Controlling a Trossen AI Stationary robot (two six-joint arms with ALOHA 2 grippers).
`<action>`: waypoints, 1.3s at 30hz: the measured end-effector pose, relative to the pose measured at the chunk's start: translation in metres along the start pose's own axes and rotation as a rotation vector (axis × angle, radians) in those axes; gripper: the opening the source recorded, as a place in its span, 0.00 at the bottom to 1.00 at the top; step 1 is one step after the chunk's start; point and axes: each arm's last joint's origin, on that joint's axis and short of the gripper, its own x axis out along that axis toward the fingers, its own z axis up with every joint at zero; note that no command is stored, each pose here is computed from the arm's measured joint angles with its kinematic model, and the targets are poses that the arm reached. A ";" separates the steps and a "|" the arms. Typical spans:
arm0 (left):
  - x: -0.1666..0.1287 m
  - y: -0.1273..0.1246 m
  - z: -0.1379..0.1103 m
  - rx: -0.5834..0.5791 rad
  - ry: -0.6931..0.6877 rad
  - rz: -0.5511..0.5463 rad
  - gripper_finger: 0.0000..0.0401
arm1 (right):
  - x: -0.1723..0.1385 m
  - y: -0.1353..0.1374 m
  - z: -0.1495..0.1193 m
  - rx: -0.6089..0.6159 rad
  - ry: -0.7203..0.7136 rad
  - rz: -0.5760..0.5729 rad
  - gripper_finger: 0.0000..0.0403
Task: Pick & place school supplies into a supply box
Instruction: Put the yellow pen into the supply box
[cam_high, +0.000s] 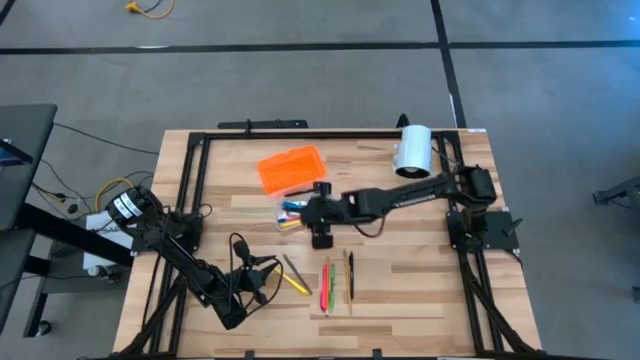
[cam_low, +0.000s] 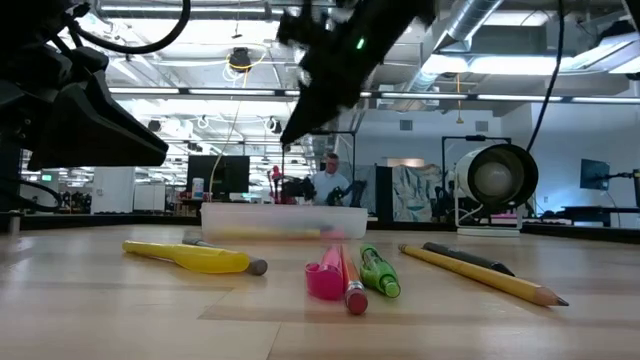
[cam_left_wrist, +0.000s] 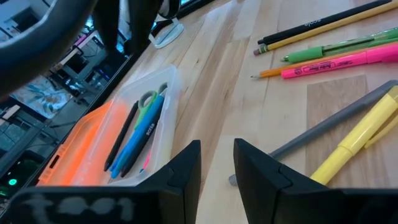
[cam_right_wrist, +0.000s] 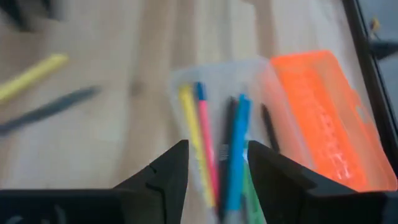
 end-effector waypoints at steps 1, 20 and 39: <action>0.000 0.000 0.000 -0.003 -0.001 0.000 0.22 | -0.008 0.007 0.004 -0.014 -0.019 0.006 0.38; 0.010 -0.015 0.021 0.187 -0.009 -0.434 0.22 | -0.144 0.104 -0.016 -0.081 0.089 -0.088 0.31; 0.050 -0.003 0.030 0.220 0.003 -0.741 0.22 | -0.222 0.186 -0.064 -0.115 -0.126 -0.188 0.31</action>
